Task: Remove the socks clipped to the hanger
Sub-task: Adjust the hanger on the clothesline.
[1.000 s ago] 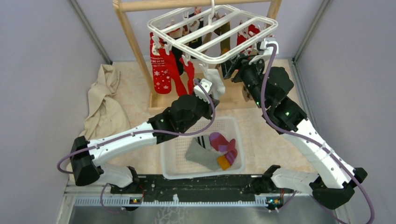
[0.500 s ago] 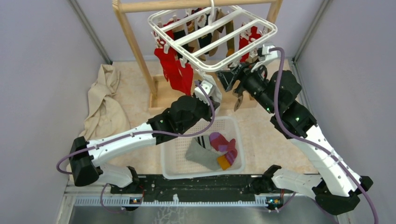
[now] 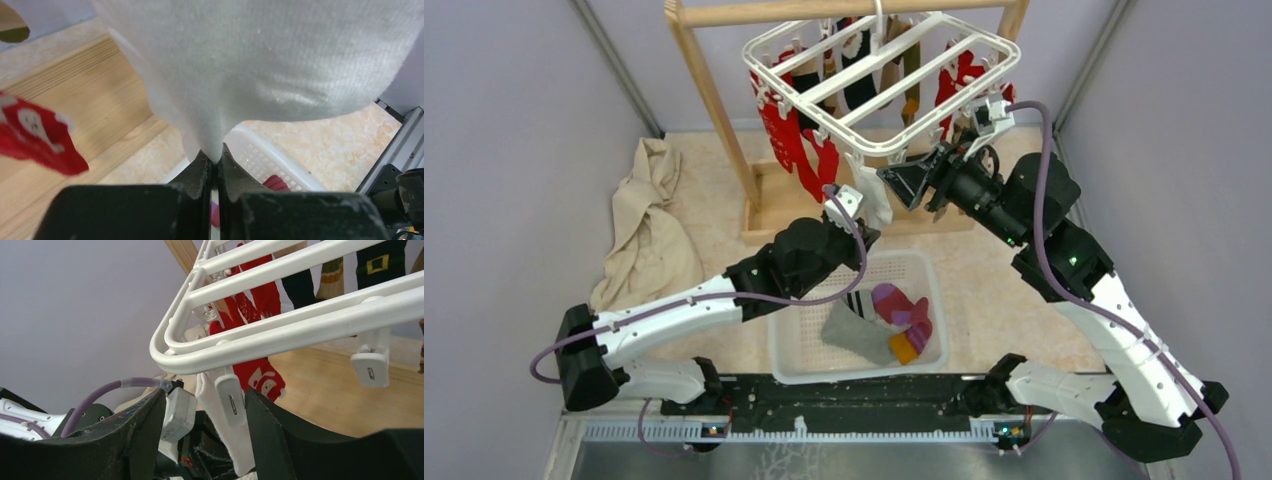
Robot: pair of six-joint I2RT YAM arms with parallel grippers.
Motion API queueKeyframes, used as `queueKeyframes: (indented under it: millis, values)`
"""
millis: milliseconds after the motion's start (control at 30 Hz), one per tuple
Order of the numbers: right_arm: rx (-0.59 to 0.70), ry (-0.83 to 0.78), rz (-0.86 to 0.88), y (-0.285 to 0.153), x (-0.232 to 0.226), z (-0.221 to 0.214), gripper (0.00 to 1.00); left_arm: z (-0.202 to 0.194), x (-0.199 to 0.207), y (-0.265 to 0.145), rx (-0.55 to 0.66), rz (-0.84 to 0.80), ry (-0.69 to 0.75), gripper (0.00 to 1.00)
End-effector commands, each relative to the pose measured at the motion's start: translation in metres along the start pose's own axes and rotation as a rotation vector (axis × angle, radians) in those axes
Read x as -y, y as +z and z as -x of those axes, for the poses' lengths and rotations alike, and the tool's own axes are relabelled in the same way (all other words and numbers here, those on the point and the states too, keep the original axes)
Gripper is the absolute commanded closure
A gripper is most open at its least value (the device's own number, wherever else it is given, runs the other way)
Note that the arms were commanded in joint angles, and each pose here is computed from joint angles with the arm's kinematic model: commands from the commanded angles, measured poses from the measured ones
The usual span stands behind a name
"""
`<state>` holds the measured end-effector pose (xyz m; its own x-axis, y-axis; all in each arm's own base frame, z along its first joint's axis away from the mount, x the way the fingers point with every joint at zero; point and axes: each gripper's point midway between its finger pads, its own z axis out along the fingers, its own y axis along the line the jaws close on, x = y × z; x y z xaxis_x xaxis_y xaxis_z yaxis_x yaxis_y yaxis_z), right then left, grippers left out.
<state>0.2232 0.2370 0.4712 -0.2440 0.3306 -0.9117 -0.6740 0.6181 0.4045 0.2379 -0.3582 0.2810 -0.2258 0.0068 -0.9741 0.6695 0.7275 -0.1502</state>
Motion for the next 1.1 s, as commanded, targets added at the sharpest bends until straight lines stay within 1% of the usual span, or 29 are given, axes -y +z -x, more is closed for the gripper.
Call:
queueKeyframes:
  millis: [0,100,300,467,567,733,900,1067]
  values:
    - [0.054,0.009,-0.011,-0.016,-0.006,0.02,0.4,0.009,-0.005,-0.016,0.04,0.01,-0.024,0.89]
    - [0.024,0.015,-0.073,-0.018,0.009,0.006,0.38,0.007,-0.009,-0.025,0.037,0.019,-0.033,0.83]
    - [0.042,0.018,-0.348,-0.042,0.062,-0.006,0.31,0.0,-0.039,-0.048,0.01,0.145,-0.046,0.84]
    - [0.065,0.031,-0.505,-0.062,0.088,-0.008,0.3,0.006,-0.06,-0.066,0.018,0.223,-0.086,0.86]
    - [0.09,0.048,-0.537,-0.068,0.095,-0.01,0.3,0.007,-0.077,-0.073,0.006,0.275,-0.125,0.87]
    - [0.102,0.068,-0.647,-0.081,0.116,-0.019,0.28,0.006,-0.106,-0.079,-0.051,0.351,-0.195,0.9]
    - [0.1,0.087,-0.744,-0.087,0.142,-0.037,0.25,0.016,-0.124,-0.087,-0.042,0.405,-0.233,0.89]
    - [0.082,0.115,-0.761,-0.079,0.163,-0.054,0.23,0.023,-0.143,-0.102,-0.034,0.469,-0.253,0.88]
